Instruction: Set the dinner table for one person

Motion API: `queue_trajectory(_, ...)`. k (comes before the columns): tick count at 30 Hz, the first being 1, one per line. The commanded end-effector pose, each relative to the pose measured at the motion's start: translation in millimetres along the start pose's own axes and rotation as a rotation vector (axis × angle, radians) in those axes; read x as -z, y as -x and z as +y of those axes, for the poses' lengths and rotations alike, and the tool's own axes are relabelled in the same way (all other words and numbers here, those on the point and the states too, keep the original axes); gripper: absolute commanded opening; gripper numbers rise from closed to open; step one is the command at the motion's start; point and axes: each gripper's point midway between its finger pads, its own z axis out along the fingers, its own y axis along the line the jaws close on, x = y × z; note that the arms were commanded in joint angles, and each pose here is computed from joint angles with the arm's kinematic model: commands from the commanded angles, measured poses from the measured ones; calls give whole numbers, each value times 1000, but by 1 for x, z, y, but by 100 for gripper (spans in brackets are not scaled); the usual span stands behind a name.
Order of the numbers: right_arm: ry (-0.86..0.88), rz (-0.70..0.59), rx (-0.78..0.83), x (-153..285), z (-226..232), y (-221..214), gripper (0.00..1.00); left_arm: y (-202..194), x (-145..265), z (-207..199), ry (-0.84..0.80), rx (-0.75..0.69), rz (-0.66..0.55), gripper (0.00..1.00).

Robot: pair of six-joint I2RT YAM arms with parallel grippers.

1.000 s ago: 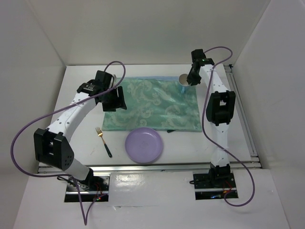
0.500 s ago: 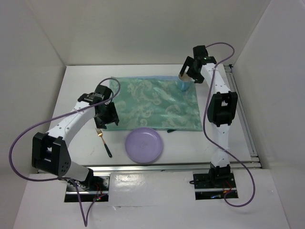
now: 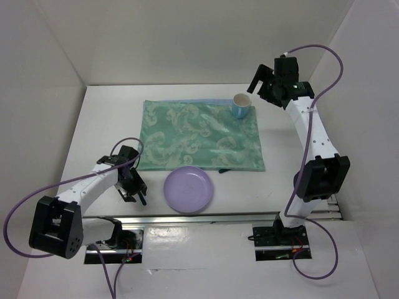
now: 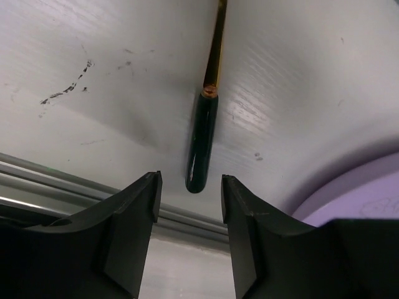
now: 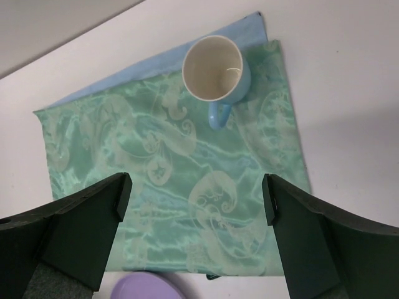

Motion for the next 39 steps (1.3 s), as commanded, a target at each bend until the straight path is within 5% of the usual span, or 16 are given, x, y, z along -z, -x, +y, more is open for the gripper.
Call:
queue_trajectory(1,0,18,30,2,-9,-12,99,13,-7,-17,-75,75,-43,58)
queue_trajectory(11,-42,58,32,20,-30,-42,99,16,-30,-9,-44,113,-39,35)
queue_trajectory(17,-54,47,45,25,-36,-41,99,24,-18,7,47,134,-78,0)
queue_trajectory(22,-76,71,56,31,-43,-50,99,61,40,4,54,80,-310,0)
queue_trajectory(27,-90,141,50,39,-56,-76,99,111,95,-56,-50,-148,-458,0)
queue_trajectory(33,-95,220,27,58,-71,-118,98,143,67,-131,70,-444,-359,0)
queue_trajectory(39,-112,296,-21,73,-87,-156,98,162,30,-186,83,-543,-264,0)
